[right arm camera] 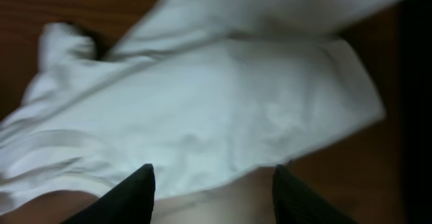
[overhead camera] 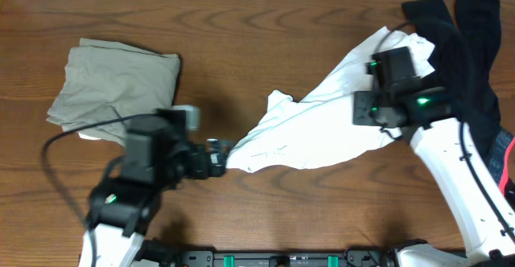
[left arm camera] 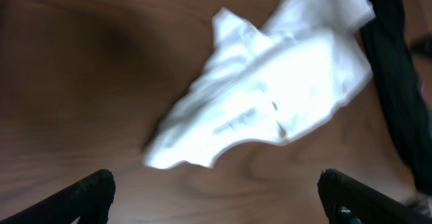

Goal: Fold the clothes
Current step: 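Grasp the T-shirt with the left gripper and drag it leftward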

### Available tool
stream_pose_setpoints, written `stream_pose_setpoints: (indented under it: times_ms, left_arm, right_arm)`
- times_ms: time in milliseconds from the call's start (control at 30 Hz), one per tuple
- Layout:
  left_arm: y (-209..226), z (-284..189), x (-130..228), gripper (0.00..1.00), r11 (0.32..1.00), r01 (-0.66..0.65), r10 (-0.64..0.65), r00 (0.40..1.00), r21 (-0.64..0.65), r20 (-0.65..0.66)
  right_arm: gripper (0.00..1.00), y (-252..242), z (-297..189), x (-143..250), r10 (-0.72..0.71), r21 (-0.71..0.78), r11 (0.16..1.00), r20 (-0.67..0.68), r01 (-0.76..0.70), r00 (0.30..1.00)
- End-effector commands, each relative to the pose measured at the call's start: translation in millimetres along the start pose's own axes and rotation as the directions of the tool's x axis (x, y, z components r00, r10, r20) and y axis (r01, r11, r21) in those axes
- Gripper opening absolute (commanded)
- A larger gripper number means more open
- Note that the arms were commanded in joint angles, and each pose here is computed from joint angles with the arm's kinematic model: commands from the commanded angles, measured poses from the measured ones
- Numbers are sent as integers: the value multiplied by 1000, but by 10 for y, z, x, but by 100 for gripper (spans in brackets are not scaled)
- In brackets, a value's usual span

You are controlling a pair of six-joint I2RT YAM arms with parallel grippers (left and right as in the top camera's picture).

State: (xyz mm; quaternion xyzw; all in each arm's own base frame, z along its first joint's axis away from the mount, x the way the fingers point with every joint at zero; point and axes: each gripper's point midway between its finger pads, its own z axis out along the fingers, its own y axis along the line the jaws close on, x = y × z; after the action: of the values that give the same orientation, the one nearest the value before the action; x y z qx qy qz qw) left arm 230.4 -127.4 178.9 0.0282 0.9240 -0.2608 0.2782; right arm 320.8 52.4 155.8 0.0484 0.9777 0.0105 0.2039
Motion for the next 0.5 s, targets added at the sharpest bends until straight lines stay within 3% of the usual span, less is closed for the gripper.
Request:
stream_pose_setpoints:
  times_ms: [0, 133, 200, 300, 467]
  left_arm:
    - [-170, 251, 87, 98, 999, -43, 41, 997, -30, -66]
    - [-365, 655, 295, 98, 996, 3, -15, 991, -90, -131]
    - [-442, 843, 437, 98, 986, 113, -132, 977, -120, -166]
    - [-564, 1162, 714, 98, 924, 332, -368, 906, -191, -208]
    - [-867, 1580, 900, 98, 895, 419, -444, 866, -152, -230]
  right_arm:
    - [55, -432, -26, -40, 152, 95, 984, 15, -152, 988]
    - [56, -777, -24, 1, 273, 103, 957, -11, -271, 962]
    - [55, -873, -27, 42, 299, 93, 951, -32, -295, 954]
    - [55, -965, -34, 85, 301, 94, 951, -50, -296, 952]
    - [55, -980, -36, 105, 267, 96, 961, -61, -261, 962]
